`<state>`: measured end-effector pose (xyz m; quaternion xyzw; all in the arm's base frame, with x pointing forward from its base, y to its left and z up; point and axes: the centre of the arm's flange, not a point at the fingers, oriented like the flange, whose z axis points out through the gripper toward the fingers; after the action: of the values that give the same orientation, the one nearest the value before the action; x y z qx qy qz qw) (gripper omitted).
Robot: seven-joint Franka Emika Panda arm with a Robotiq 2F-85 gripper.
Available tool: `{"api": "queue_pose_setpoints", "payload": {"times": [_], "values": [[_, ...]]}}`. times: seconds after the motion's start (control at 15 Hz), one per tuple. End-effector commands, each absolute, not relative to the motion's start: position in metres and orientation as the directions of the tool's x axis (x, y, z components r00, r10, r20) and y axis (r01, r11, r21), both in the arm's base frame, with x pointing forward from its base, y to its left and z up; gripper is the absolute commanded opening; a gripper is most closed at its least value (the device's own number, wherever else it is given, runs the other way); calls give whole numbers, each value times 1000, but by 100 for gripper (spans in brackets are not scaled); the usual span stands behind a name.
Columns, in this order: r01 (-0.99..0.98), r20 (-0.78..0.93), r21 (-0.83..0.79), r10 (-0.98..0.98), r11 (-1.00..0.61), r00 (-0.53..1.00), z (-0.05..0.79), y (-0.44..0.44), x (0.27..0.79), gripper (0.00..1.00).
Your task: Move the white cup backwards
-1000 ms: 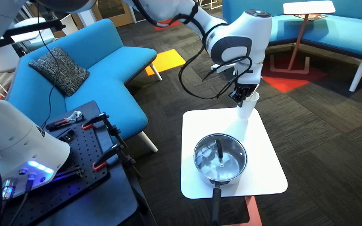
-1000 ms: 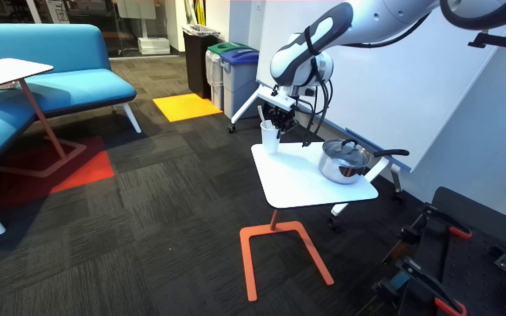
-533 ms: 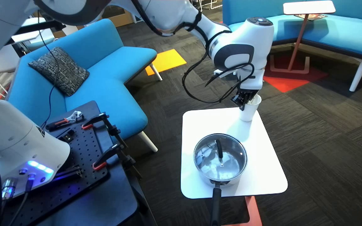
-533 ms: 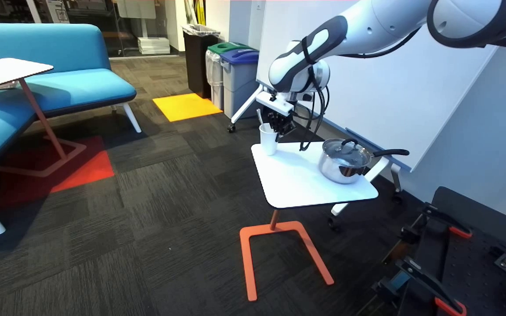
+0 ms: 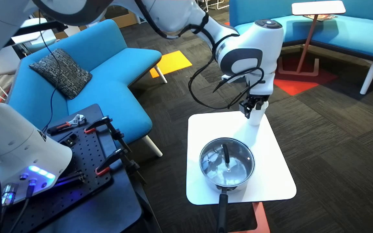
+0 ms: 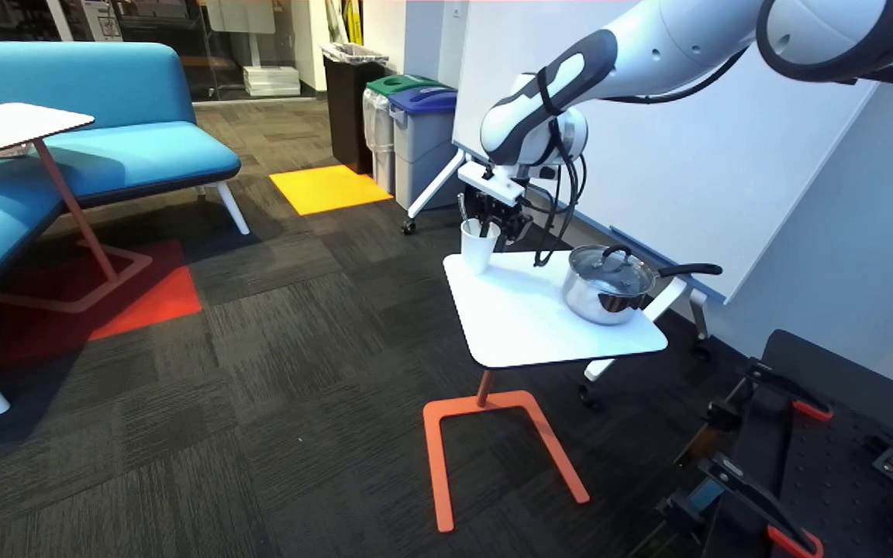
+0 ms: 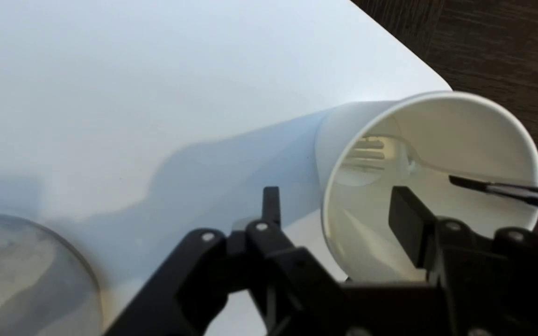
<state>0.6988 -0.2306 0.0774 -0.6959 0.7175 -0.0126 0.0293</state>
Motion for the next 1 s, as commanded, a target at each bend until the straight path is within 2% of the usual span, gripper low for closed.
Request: {"api": "queue_pose_setpoints", "payload": {"times": [0.0, 0.07, 0.33, 0.6, 0.87, 0.93], "values": [[-993, -19, -113, -999, -30, 32, 116, -228, 657, 95], [-989, -16, -135, -998, -55, 58, 124, -229, 650, 100], [-958, 27, -232, -986, -167, 165, 164, -239, 614, 100], [-888, 85, -170, -904, -427, 418, 195, -240, 578, 100], [-796, 73, -129, -806, -591, 587, 210, -229, 548, 100], [-837, 83, -146, -850, -527, 521, 188, -247, 585, 100]]}}
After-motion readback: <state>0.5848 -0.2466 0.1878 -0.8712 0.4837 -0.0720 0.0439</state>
